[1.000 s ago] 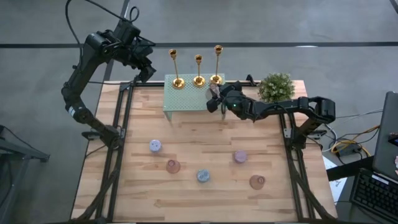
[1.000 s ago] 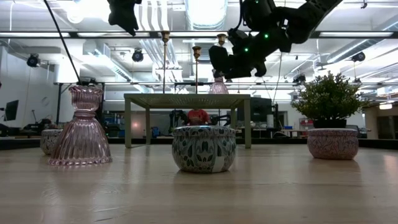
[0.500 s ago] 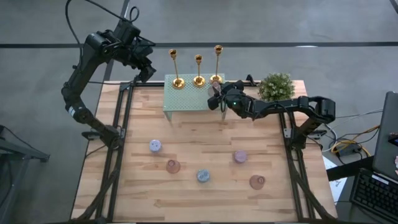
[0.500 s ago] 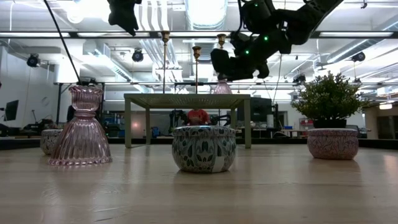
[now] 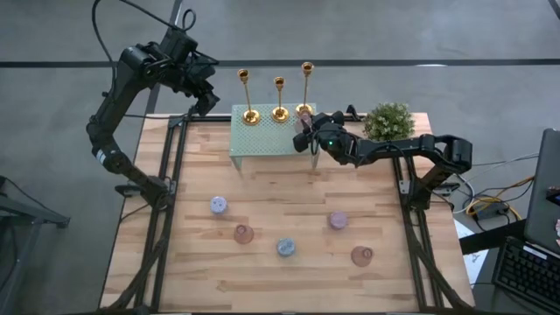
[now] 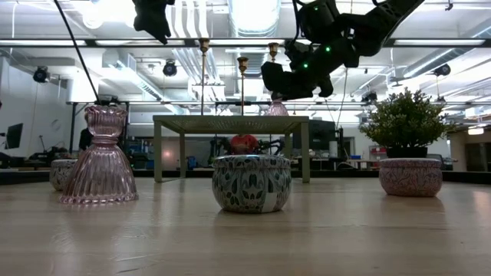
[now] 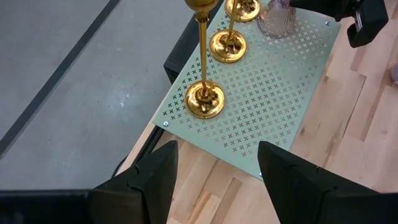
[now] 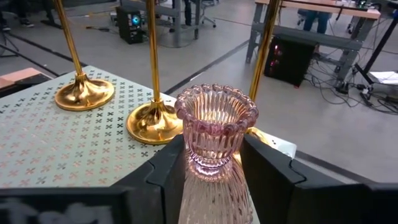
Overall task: Pick & Place candle stick holders
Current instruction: Put the top glass candle holder on the shelf
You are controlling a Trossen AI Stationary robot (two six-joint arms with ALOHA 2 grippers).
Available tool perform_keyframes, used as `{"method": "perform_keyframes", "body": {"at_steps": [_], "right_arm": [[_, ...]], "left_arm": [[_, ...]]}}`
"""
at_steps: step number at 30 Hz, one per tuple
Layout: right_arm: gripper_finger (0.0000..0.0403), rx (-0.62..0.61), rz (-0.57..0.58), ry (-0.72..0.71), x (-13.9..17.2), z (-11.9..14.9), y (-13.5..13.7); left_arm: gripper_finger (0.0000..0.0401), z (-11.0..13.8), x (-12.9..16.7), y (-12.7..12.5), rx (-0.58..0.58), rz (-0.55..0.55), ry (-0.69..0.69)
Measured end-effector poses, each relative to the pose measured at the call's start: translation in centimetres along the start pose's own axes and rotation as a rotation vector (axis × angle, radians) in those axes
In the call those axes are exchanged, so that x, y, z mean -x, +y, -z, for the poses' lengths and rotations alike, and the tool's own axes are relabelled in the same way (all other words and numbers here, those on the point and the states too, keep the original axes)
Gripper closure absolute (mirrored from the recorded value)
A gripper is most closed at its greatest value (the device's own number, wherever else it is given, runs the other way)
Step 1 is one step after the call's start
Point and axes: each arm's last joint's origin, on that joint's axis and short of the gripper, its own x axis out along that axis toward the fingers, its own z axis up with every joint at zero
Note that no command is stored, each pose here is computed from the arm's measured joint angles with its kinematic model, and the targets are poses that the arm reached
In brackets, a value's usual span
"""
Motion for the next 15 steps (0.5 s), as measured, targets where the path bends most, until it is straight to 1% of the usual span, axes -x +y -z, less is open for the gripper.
{"method": "perform_keyframes", "body": {"at_steps": [5, 15], "right_arm": [[0.0260, 0.001, -0.002, 0.001, 0.00, 0.00, 0.01], [0.0230, -0.019, -0.008, -0.022, 0.55, -0.88, -0.26]], "left_arm": [[0.0176, 0.00, 0.00, 0.00, 0.000, 0.000, 0.000], [0.0176, 0.00, 0.00, 0.00, 0.000, 0.000, 0.000]]}}
